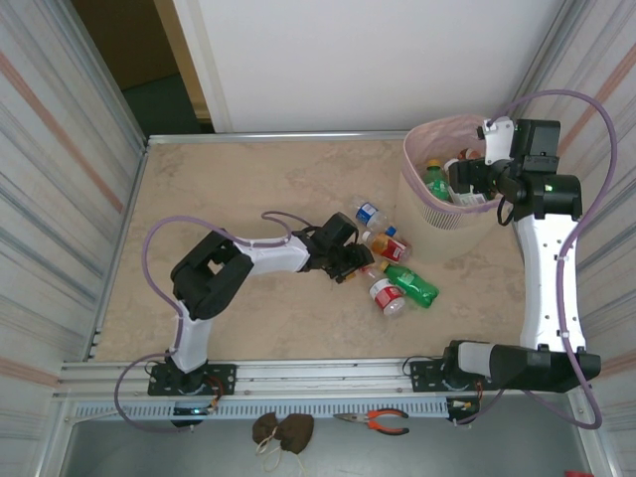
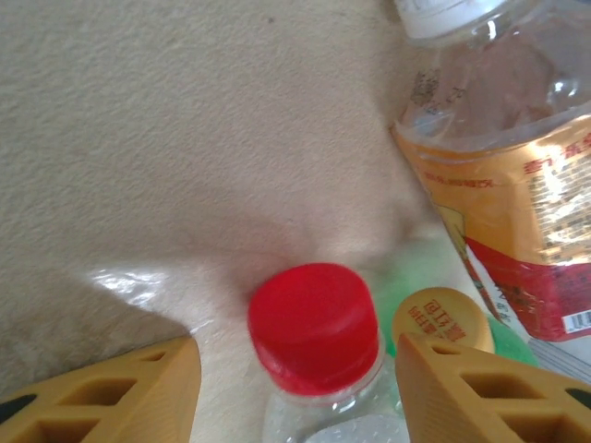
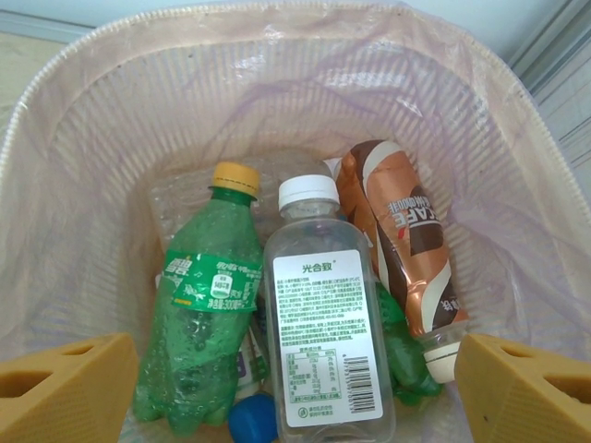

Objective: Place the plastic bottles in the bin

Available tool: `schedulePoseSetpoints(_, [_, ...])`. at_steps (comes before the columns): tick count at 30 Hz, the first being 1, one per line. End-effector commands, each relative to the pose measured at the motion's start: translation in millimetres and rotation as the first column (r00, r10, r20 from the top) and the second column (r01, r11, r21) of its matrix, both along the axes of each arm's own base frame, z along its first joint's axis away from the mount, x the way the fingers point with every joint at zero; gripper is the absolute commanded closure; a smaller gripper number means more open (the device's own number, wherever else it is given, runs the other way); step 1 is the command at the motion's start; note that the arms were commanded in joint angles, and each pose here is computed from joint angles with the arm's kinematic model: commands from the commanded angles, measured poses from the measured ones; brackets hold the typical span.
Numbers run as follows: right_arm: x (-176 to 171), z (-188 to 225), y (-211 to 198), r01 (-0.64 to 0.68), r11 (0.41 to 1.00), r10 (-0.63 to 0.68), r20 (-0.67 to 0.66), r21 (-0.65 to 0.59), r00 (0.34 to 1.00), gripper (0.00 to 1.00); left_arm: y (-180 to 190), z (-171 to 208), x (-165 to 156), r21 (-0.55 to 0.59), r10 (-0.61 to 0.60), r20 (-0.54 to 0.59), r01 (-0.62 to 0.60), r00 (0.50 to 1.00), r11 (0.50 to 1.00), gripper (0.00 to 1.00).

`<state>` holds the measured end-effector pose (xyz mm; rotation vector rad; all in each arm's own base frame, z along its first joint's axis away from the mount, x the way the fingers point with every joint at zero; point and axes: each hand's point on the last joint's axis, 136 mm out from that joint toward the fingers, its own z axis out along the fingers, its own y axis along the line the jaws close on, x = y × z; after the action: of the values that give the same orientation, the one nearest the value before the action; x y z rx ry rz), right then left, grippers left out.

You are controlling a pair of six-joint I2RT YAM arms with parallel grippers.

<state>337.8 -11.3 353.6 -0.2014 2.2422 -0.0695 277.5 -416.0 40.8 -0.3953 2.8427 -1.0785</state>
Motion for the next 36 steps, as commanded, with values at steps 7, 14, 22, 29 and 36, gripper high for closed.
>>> schedulePoseSetpoints(7, [-5,12,0,0.002,1.000,-0.001,0.044,-0.006,0.999,0.13,-18,2,4,-0.063,0.022,-0.027,-0.024,0.999,0.998,0.53])
schedulePoseSetpoints(14, [-7,12,0,-0.002,1.000,0.002,0.044,-0.009,0.999,0.13,-19,3,8,-0.065,0.026,-0.018,-0.027,1.000,0.998,0.63])
schedulePoseSetpoints(22, [-11,11,3,-0.011,1.000,0.011,0.048,-0.004,0.999,0.13,-10,15,16,-0.060,0.041,0.025,-0.039,0.999,0.997,0.71])
schedulePoseSetpoints(29, [-22,21,16,-0.049,0.998,0.047,0.085,0.031,0.995,0.13,5,49,27,-0.048,0.038,0.135,-0.032,0.990,0.998,0.71])
schedulePoseSetpoints(36, [-40,39,40,-0.138,0.982,0.117,0.161,0.126,0.980,0.14,34,99,37,-0.022,0.020,0.331,-0.013,0.943,1.000,0.71])
